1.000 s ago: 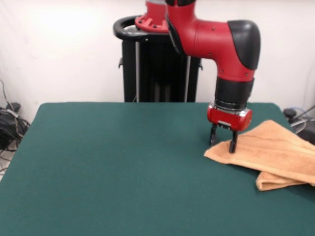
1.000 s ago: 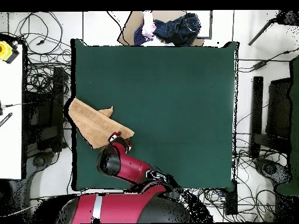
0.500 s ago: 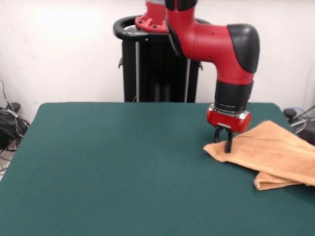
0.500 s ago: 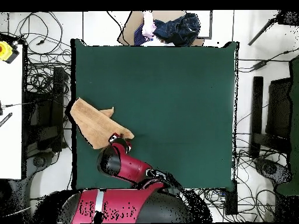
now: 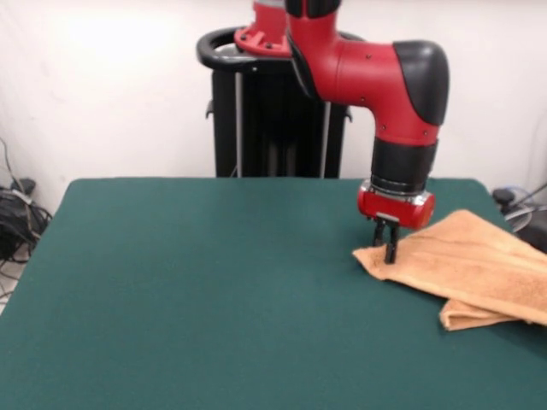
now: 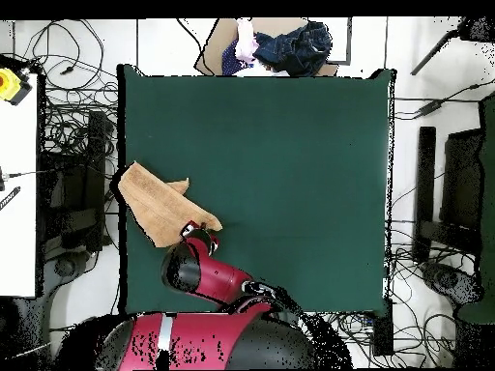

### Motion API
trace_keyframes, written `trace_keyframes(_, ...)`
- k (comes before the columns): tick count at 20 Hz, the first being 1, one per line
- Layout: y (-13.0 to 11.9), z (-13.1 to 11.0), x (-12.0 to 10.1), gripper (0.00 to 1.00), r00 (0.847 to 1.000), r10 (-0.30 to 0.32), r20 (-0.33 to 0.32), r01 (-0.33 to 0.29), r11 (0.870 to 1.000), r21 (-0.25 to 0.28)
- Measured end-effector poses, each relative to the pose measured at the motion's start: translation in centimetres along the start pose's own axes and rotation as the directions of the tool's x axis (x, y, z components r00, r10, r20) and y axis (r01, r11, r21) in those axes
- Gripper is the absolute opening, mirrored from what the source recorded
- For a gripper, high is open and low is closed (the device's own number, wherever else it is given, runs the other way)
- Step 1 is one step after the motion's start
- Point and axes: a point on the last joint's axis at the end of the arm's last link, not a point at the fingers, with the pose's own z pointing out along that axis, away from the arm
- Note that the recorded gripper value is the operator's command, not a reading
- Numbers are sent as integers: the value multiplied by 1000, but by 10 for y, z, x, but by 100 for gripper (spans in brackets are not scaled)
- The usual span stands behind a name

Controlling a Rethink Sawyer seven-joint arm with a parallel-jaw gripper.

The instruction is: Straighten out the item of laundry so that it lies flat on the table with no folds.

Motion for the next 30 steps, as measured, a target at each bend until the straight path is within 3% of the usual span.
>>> trace_keyframes(7, -2, -12, -1, 0, 1000, -2, 3, 2, 1000, 0)
trace_keyframes(12, 0, -39, -12, 0, 1000, 3, 8, -3, 1000, -10)
trace_keyframes(19, 0, -76, -54, 0, 999, 27, 35, -26, 999, -44)
trace_keyframes(23, -12, -102, -84, 0, 999, 40, 31, -39, 998, -53)
trace_keyframes(30, -40, -136, -118, 0, 999, 50, 12, -49, 998, -46)
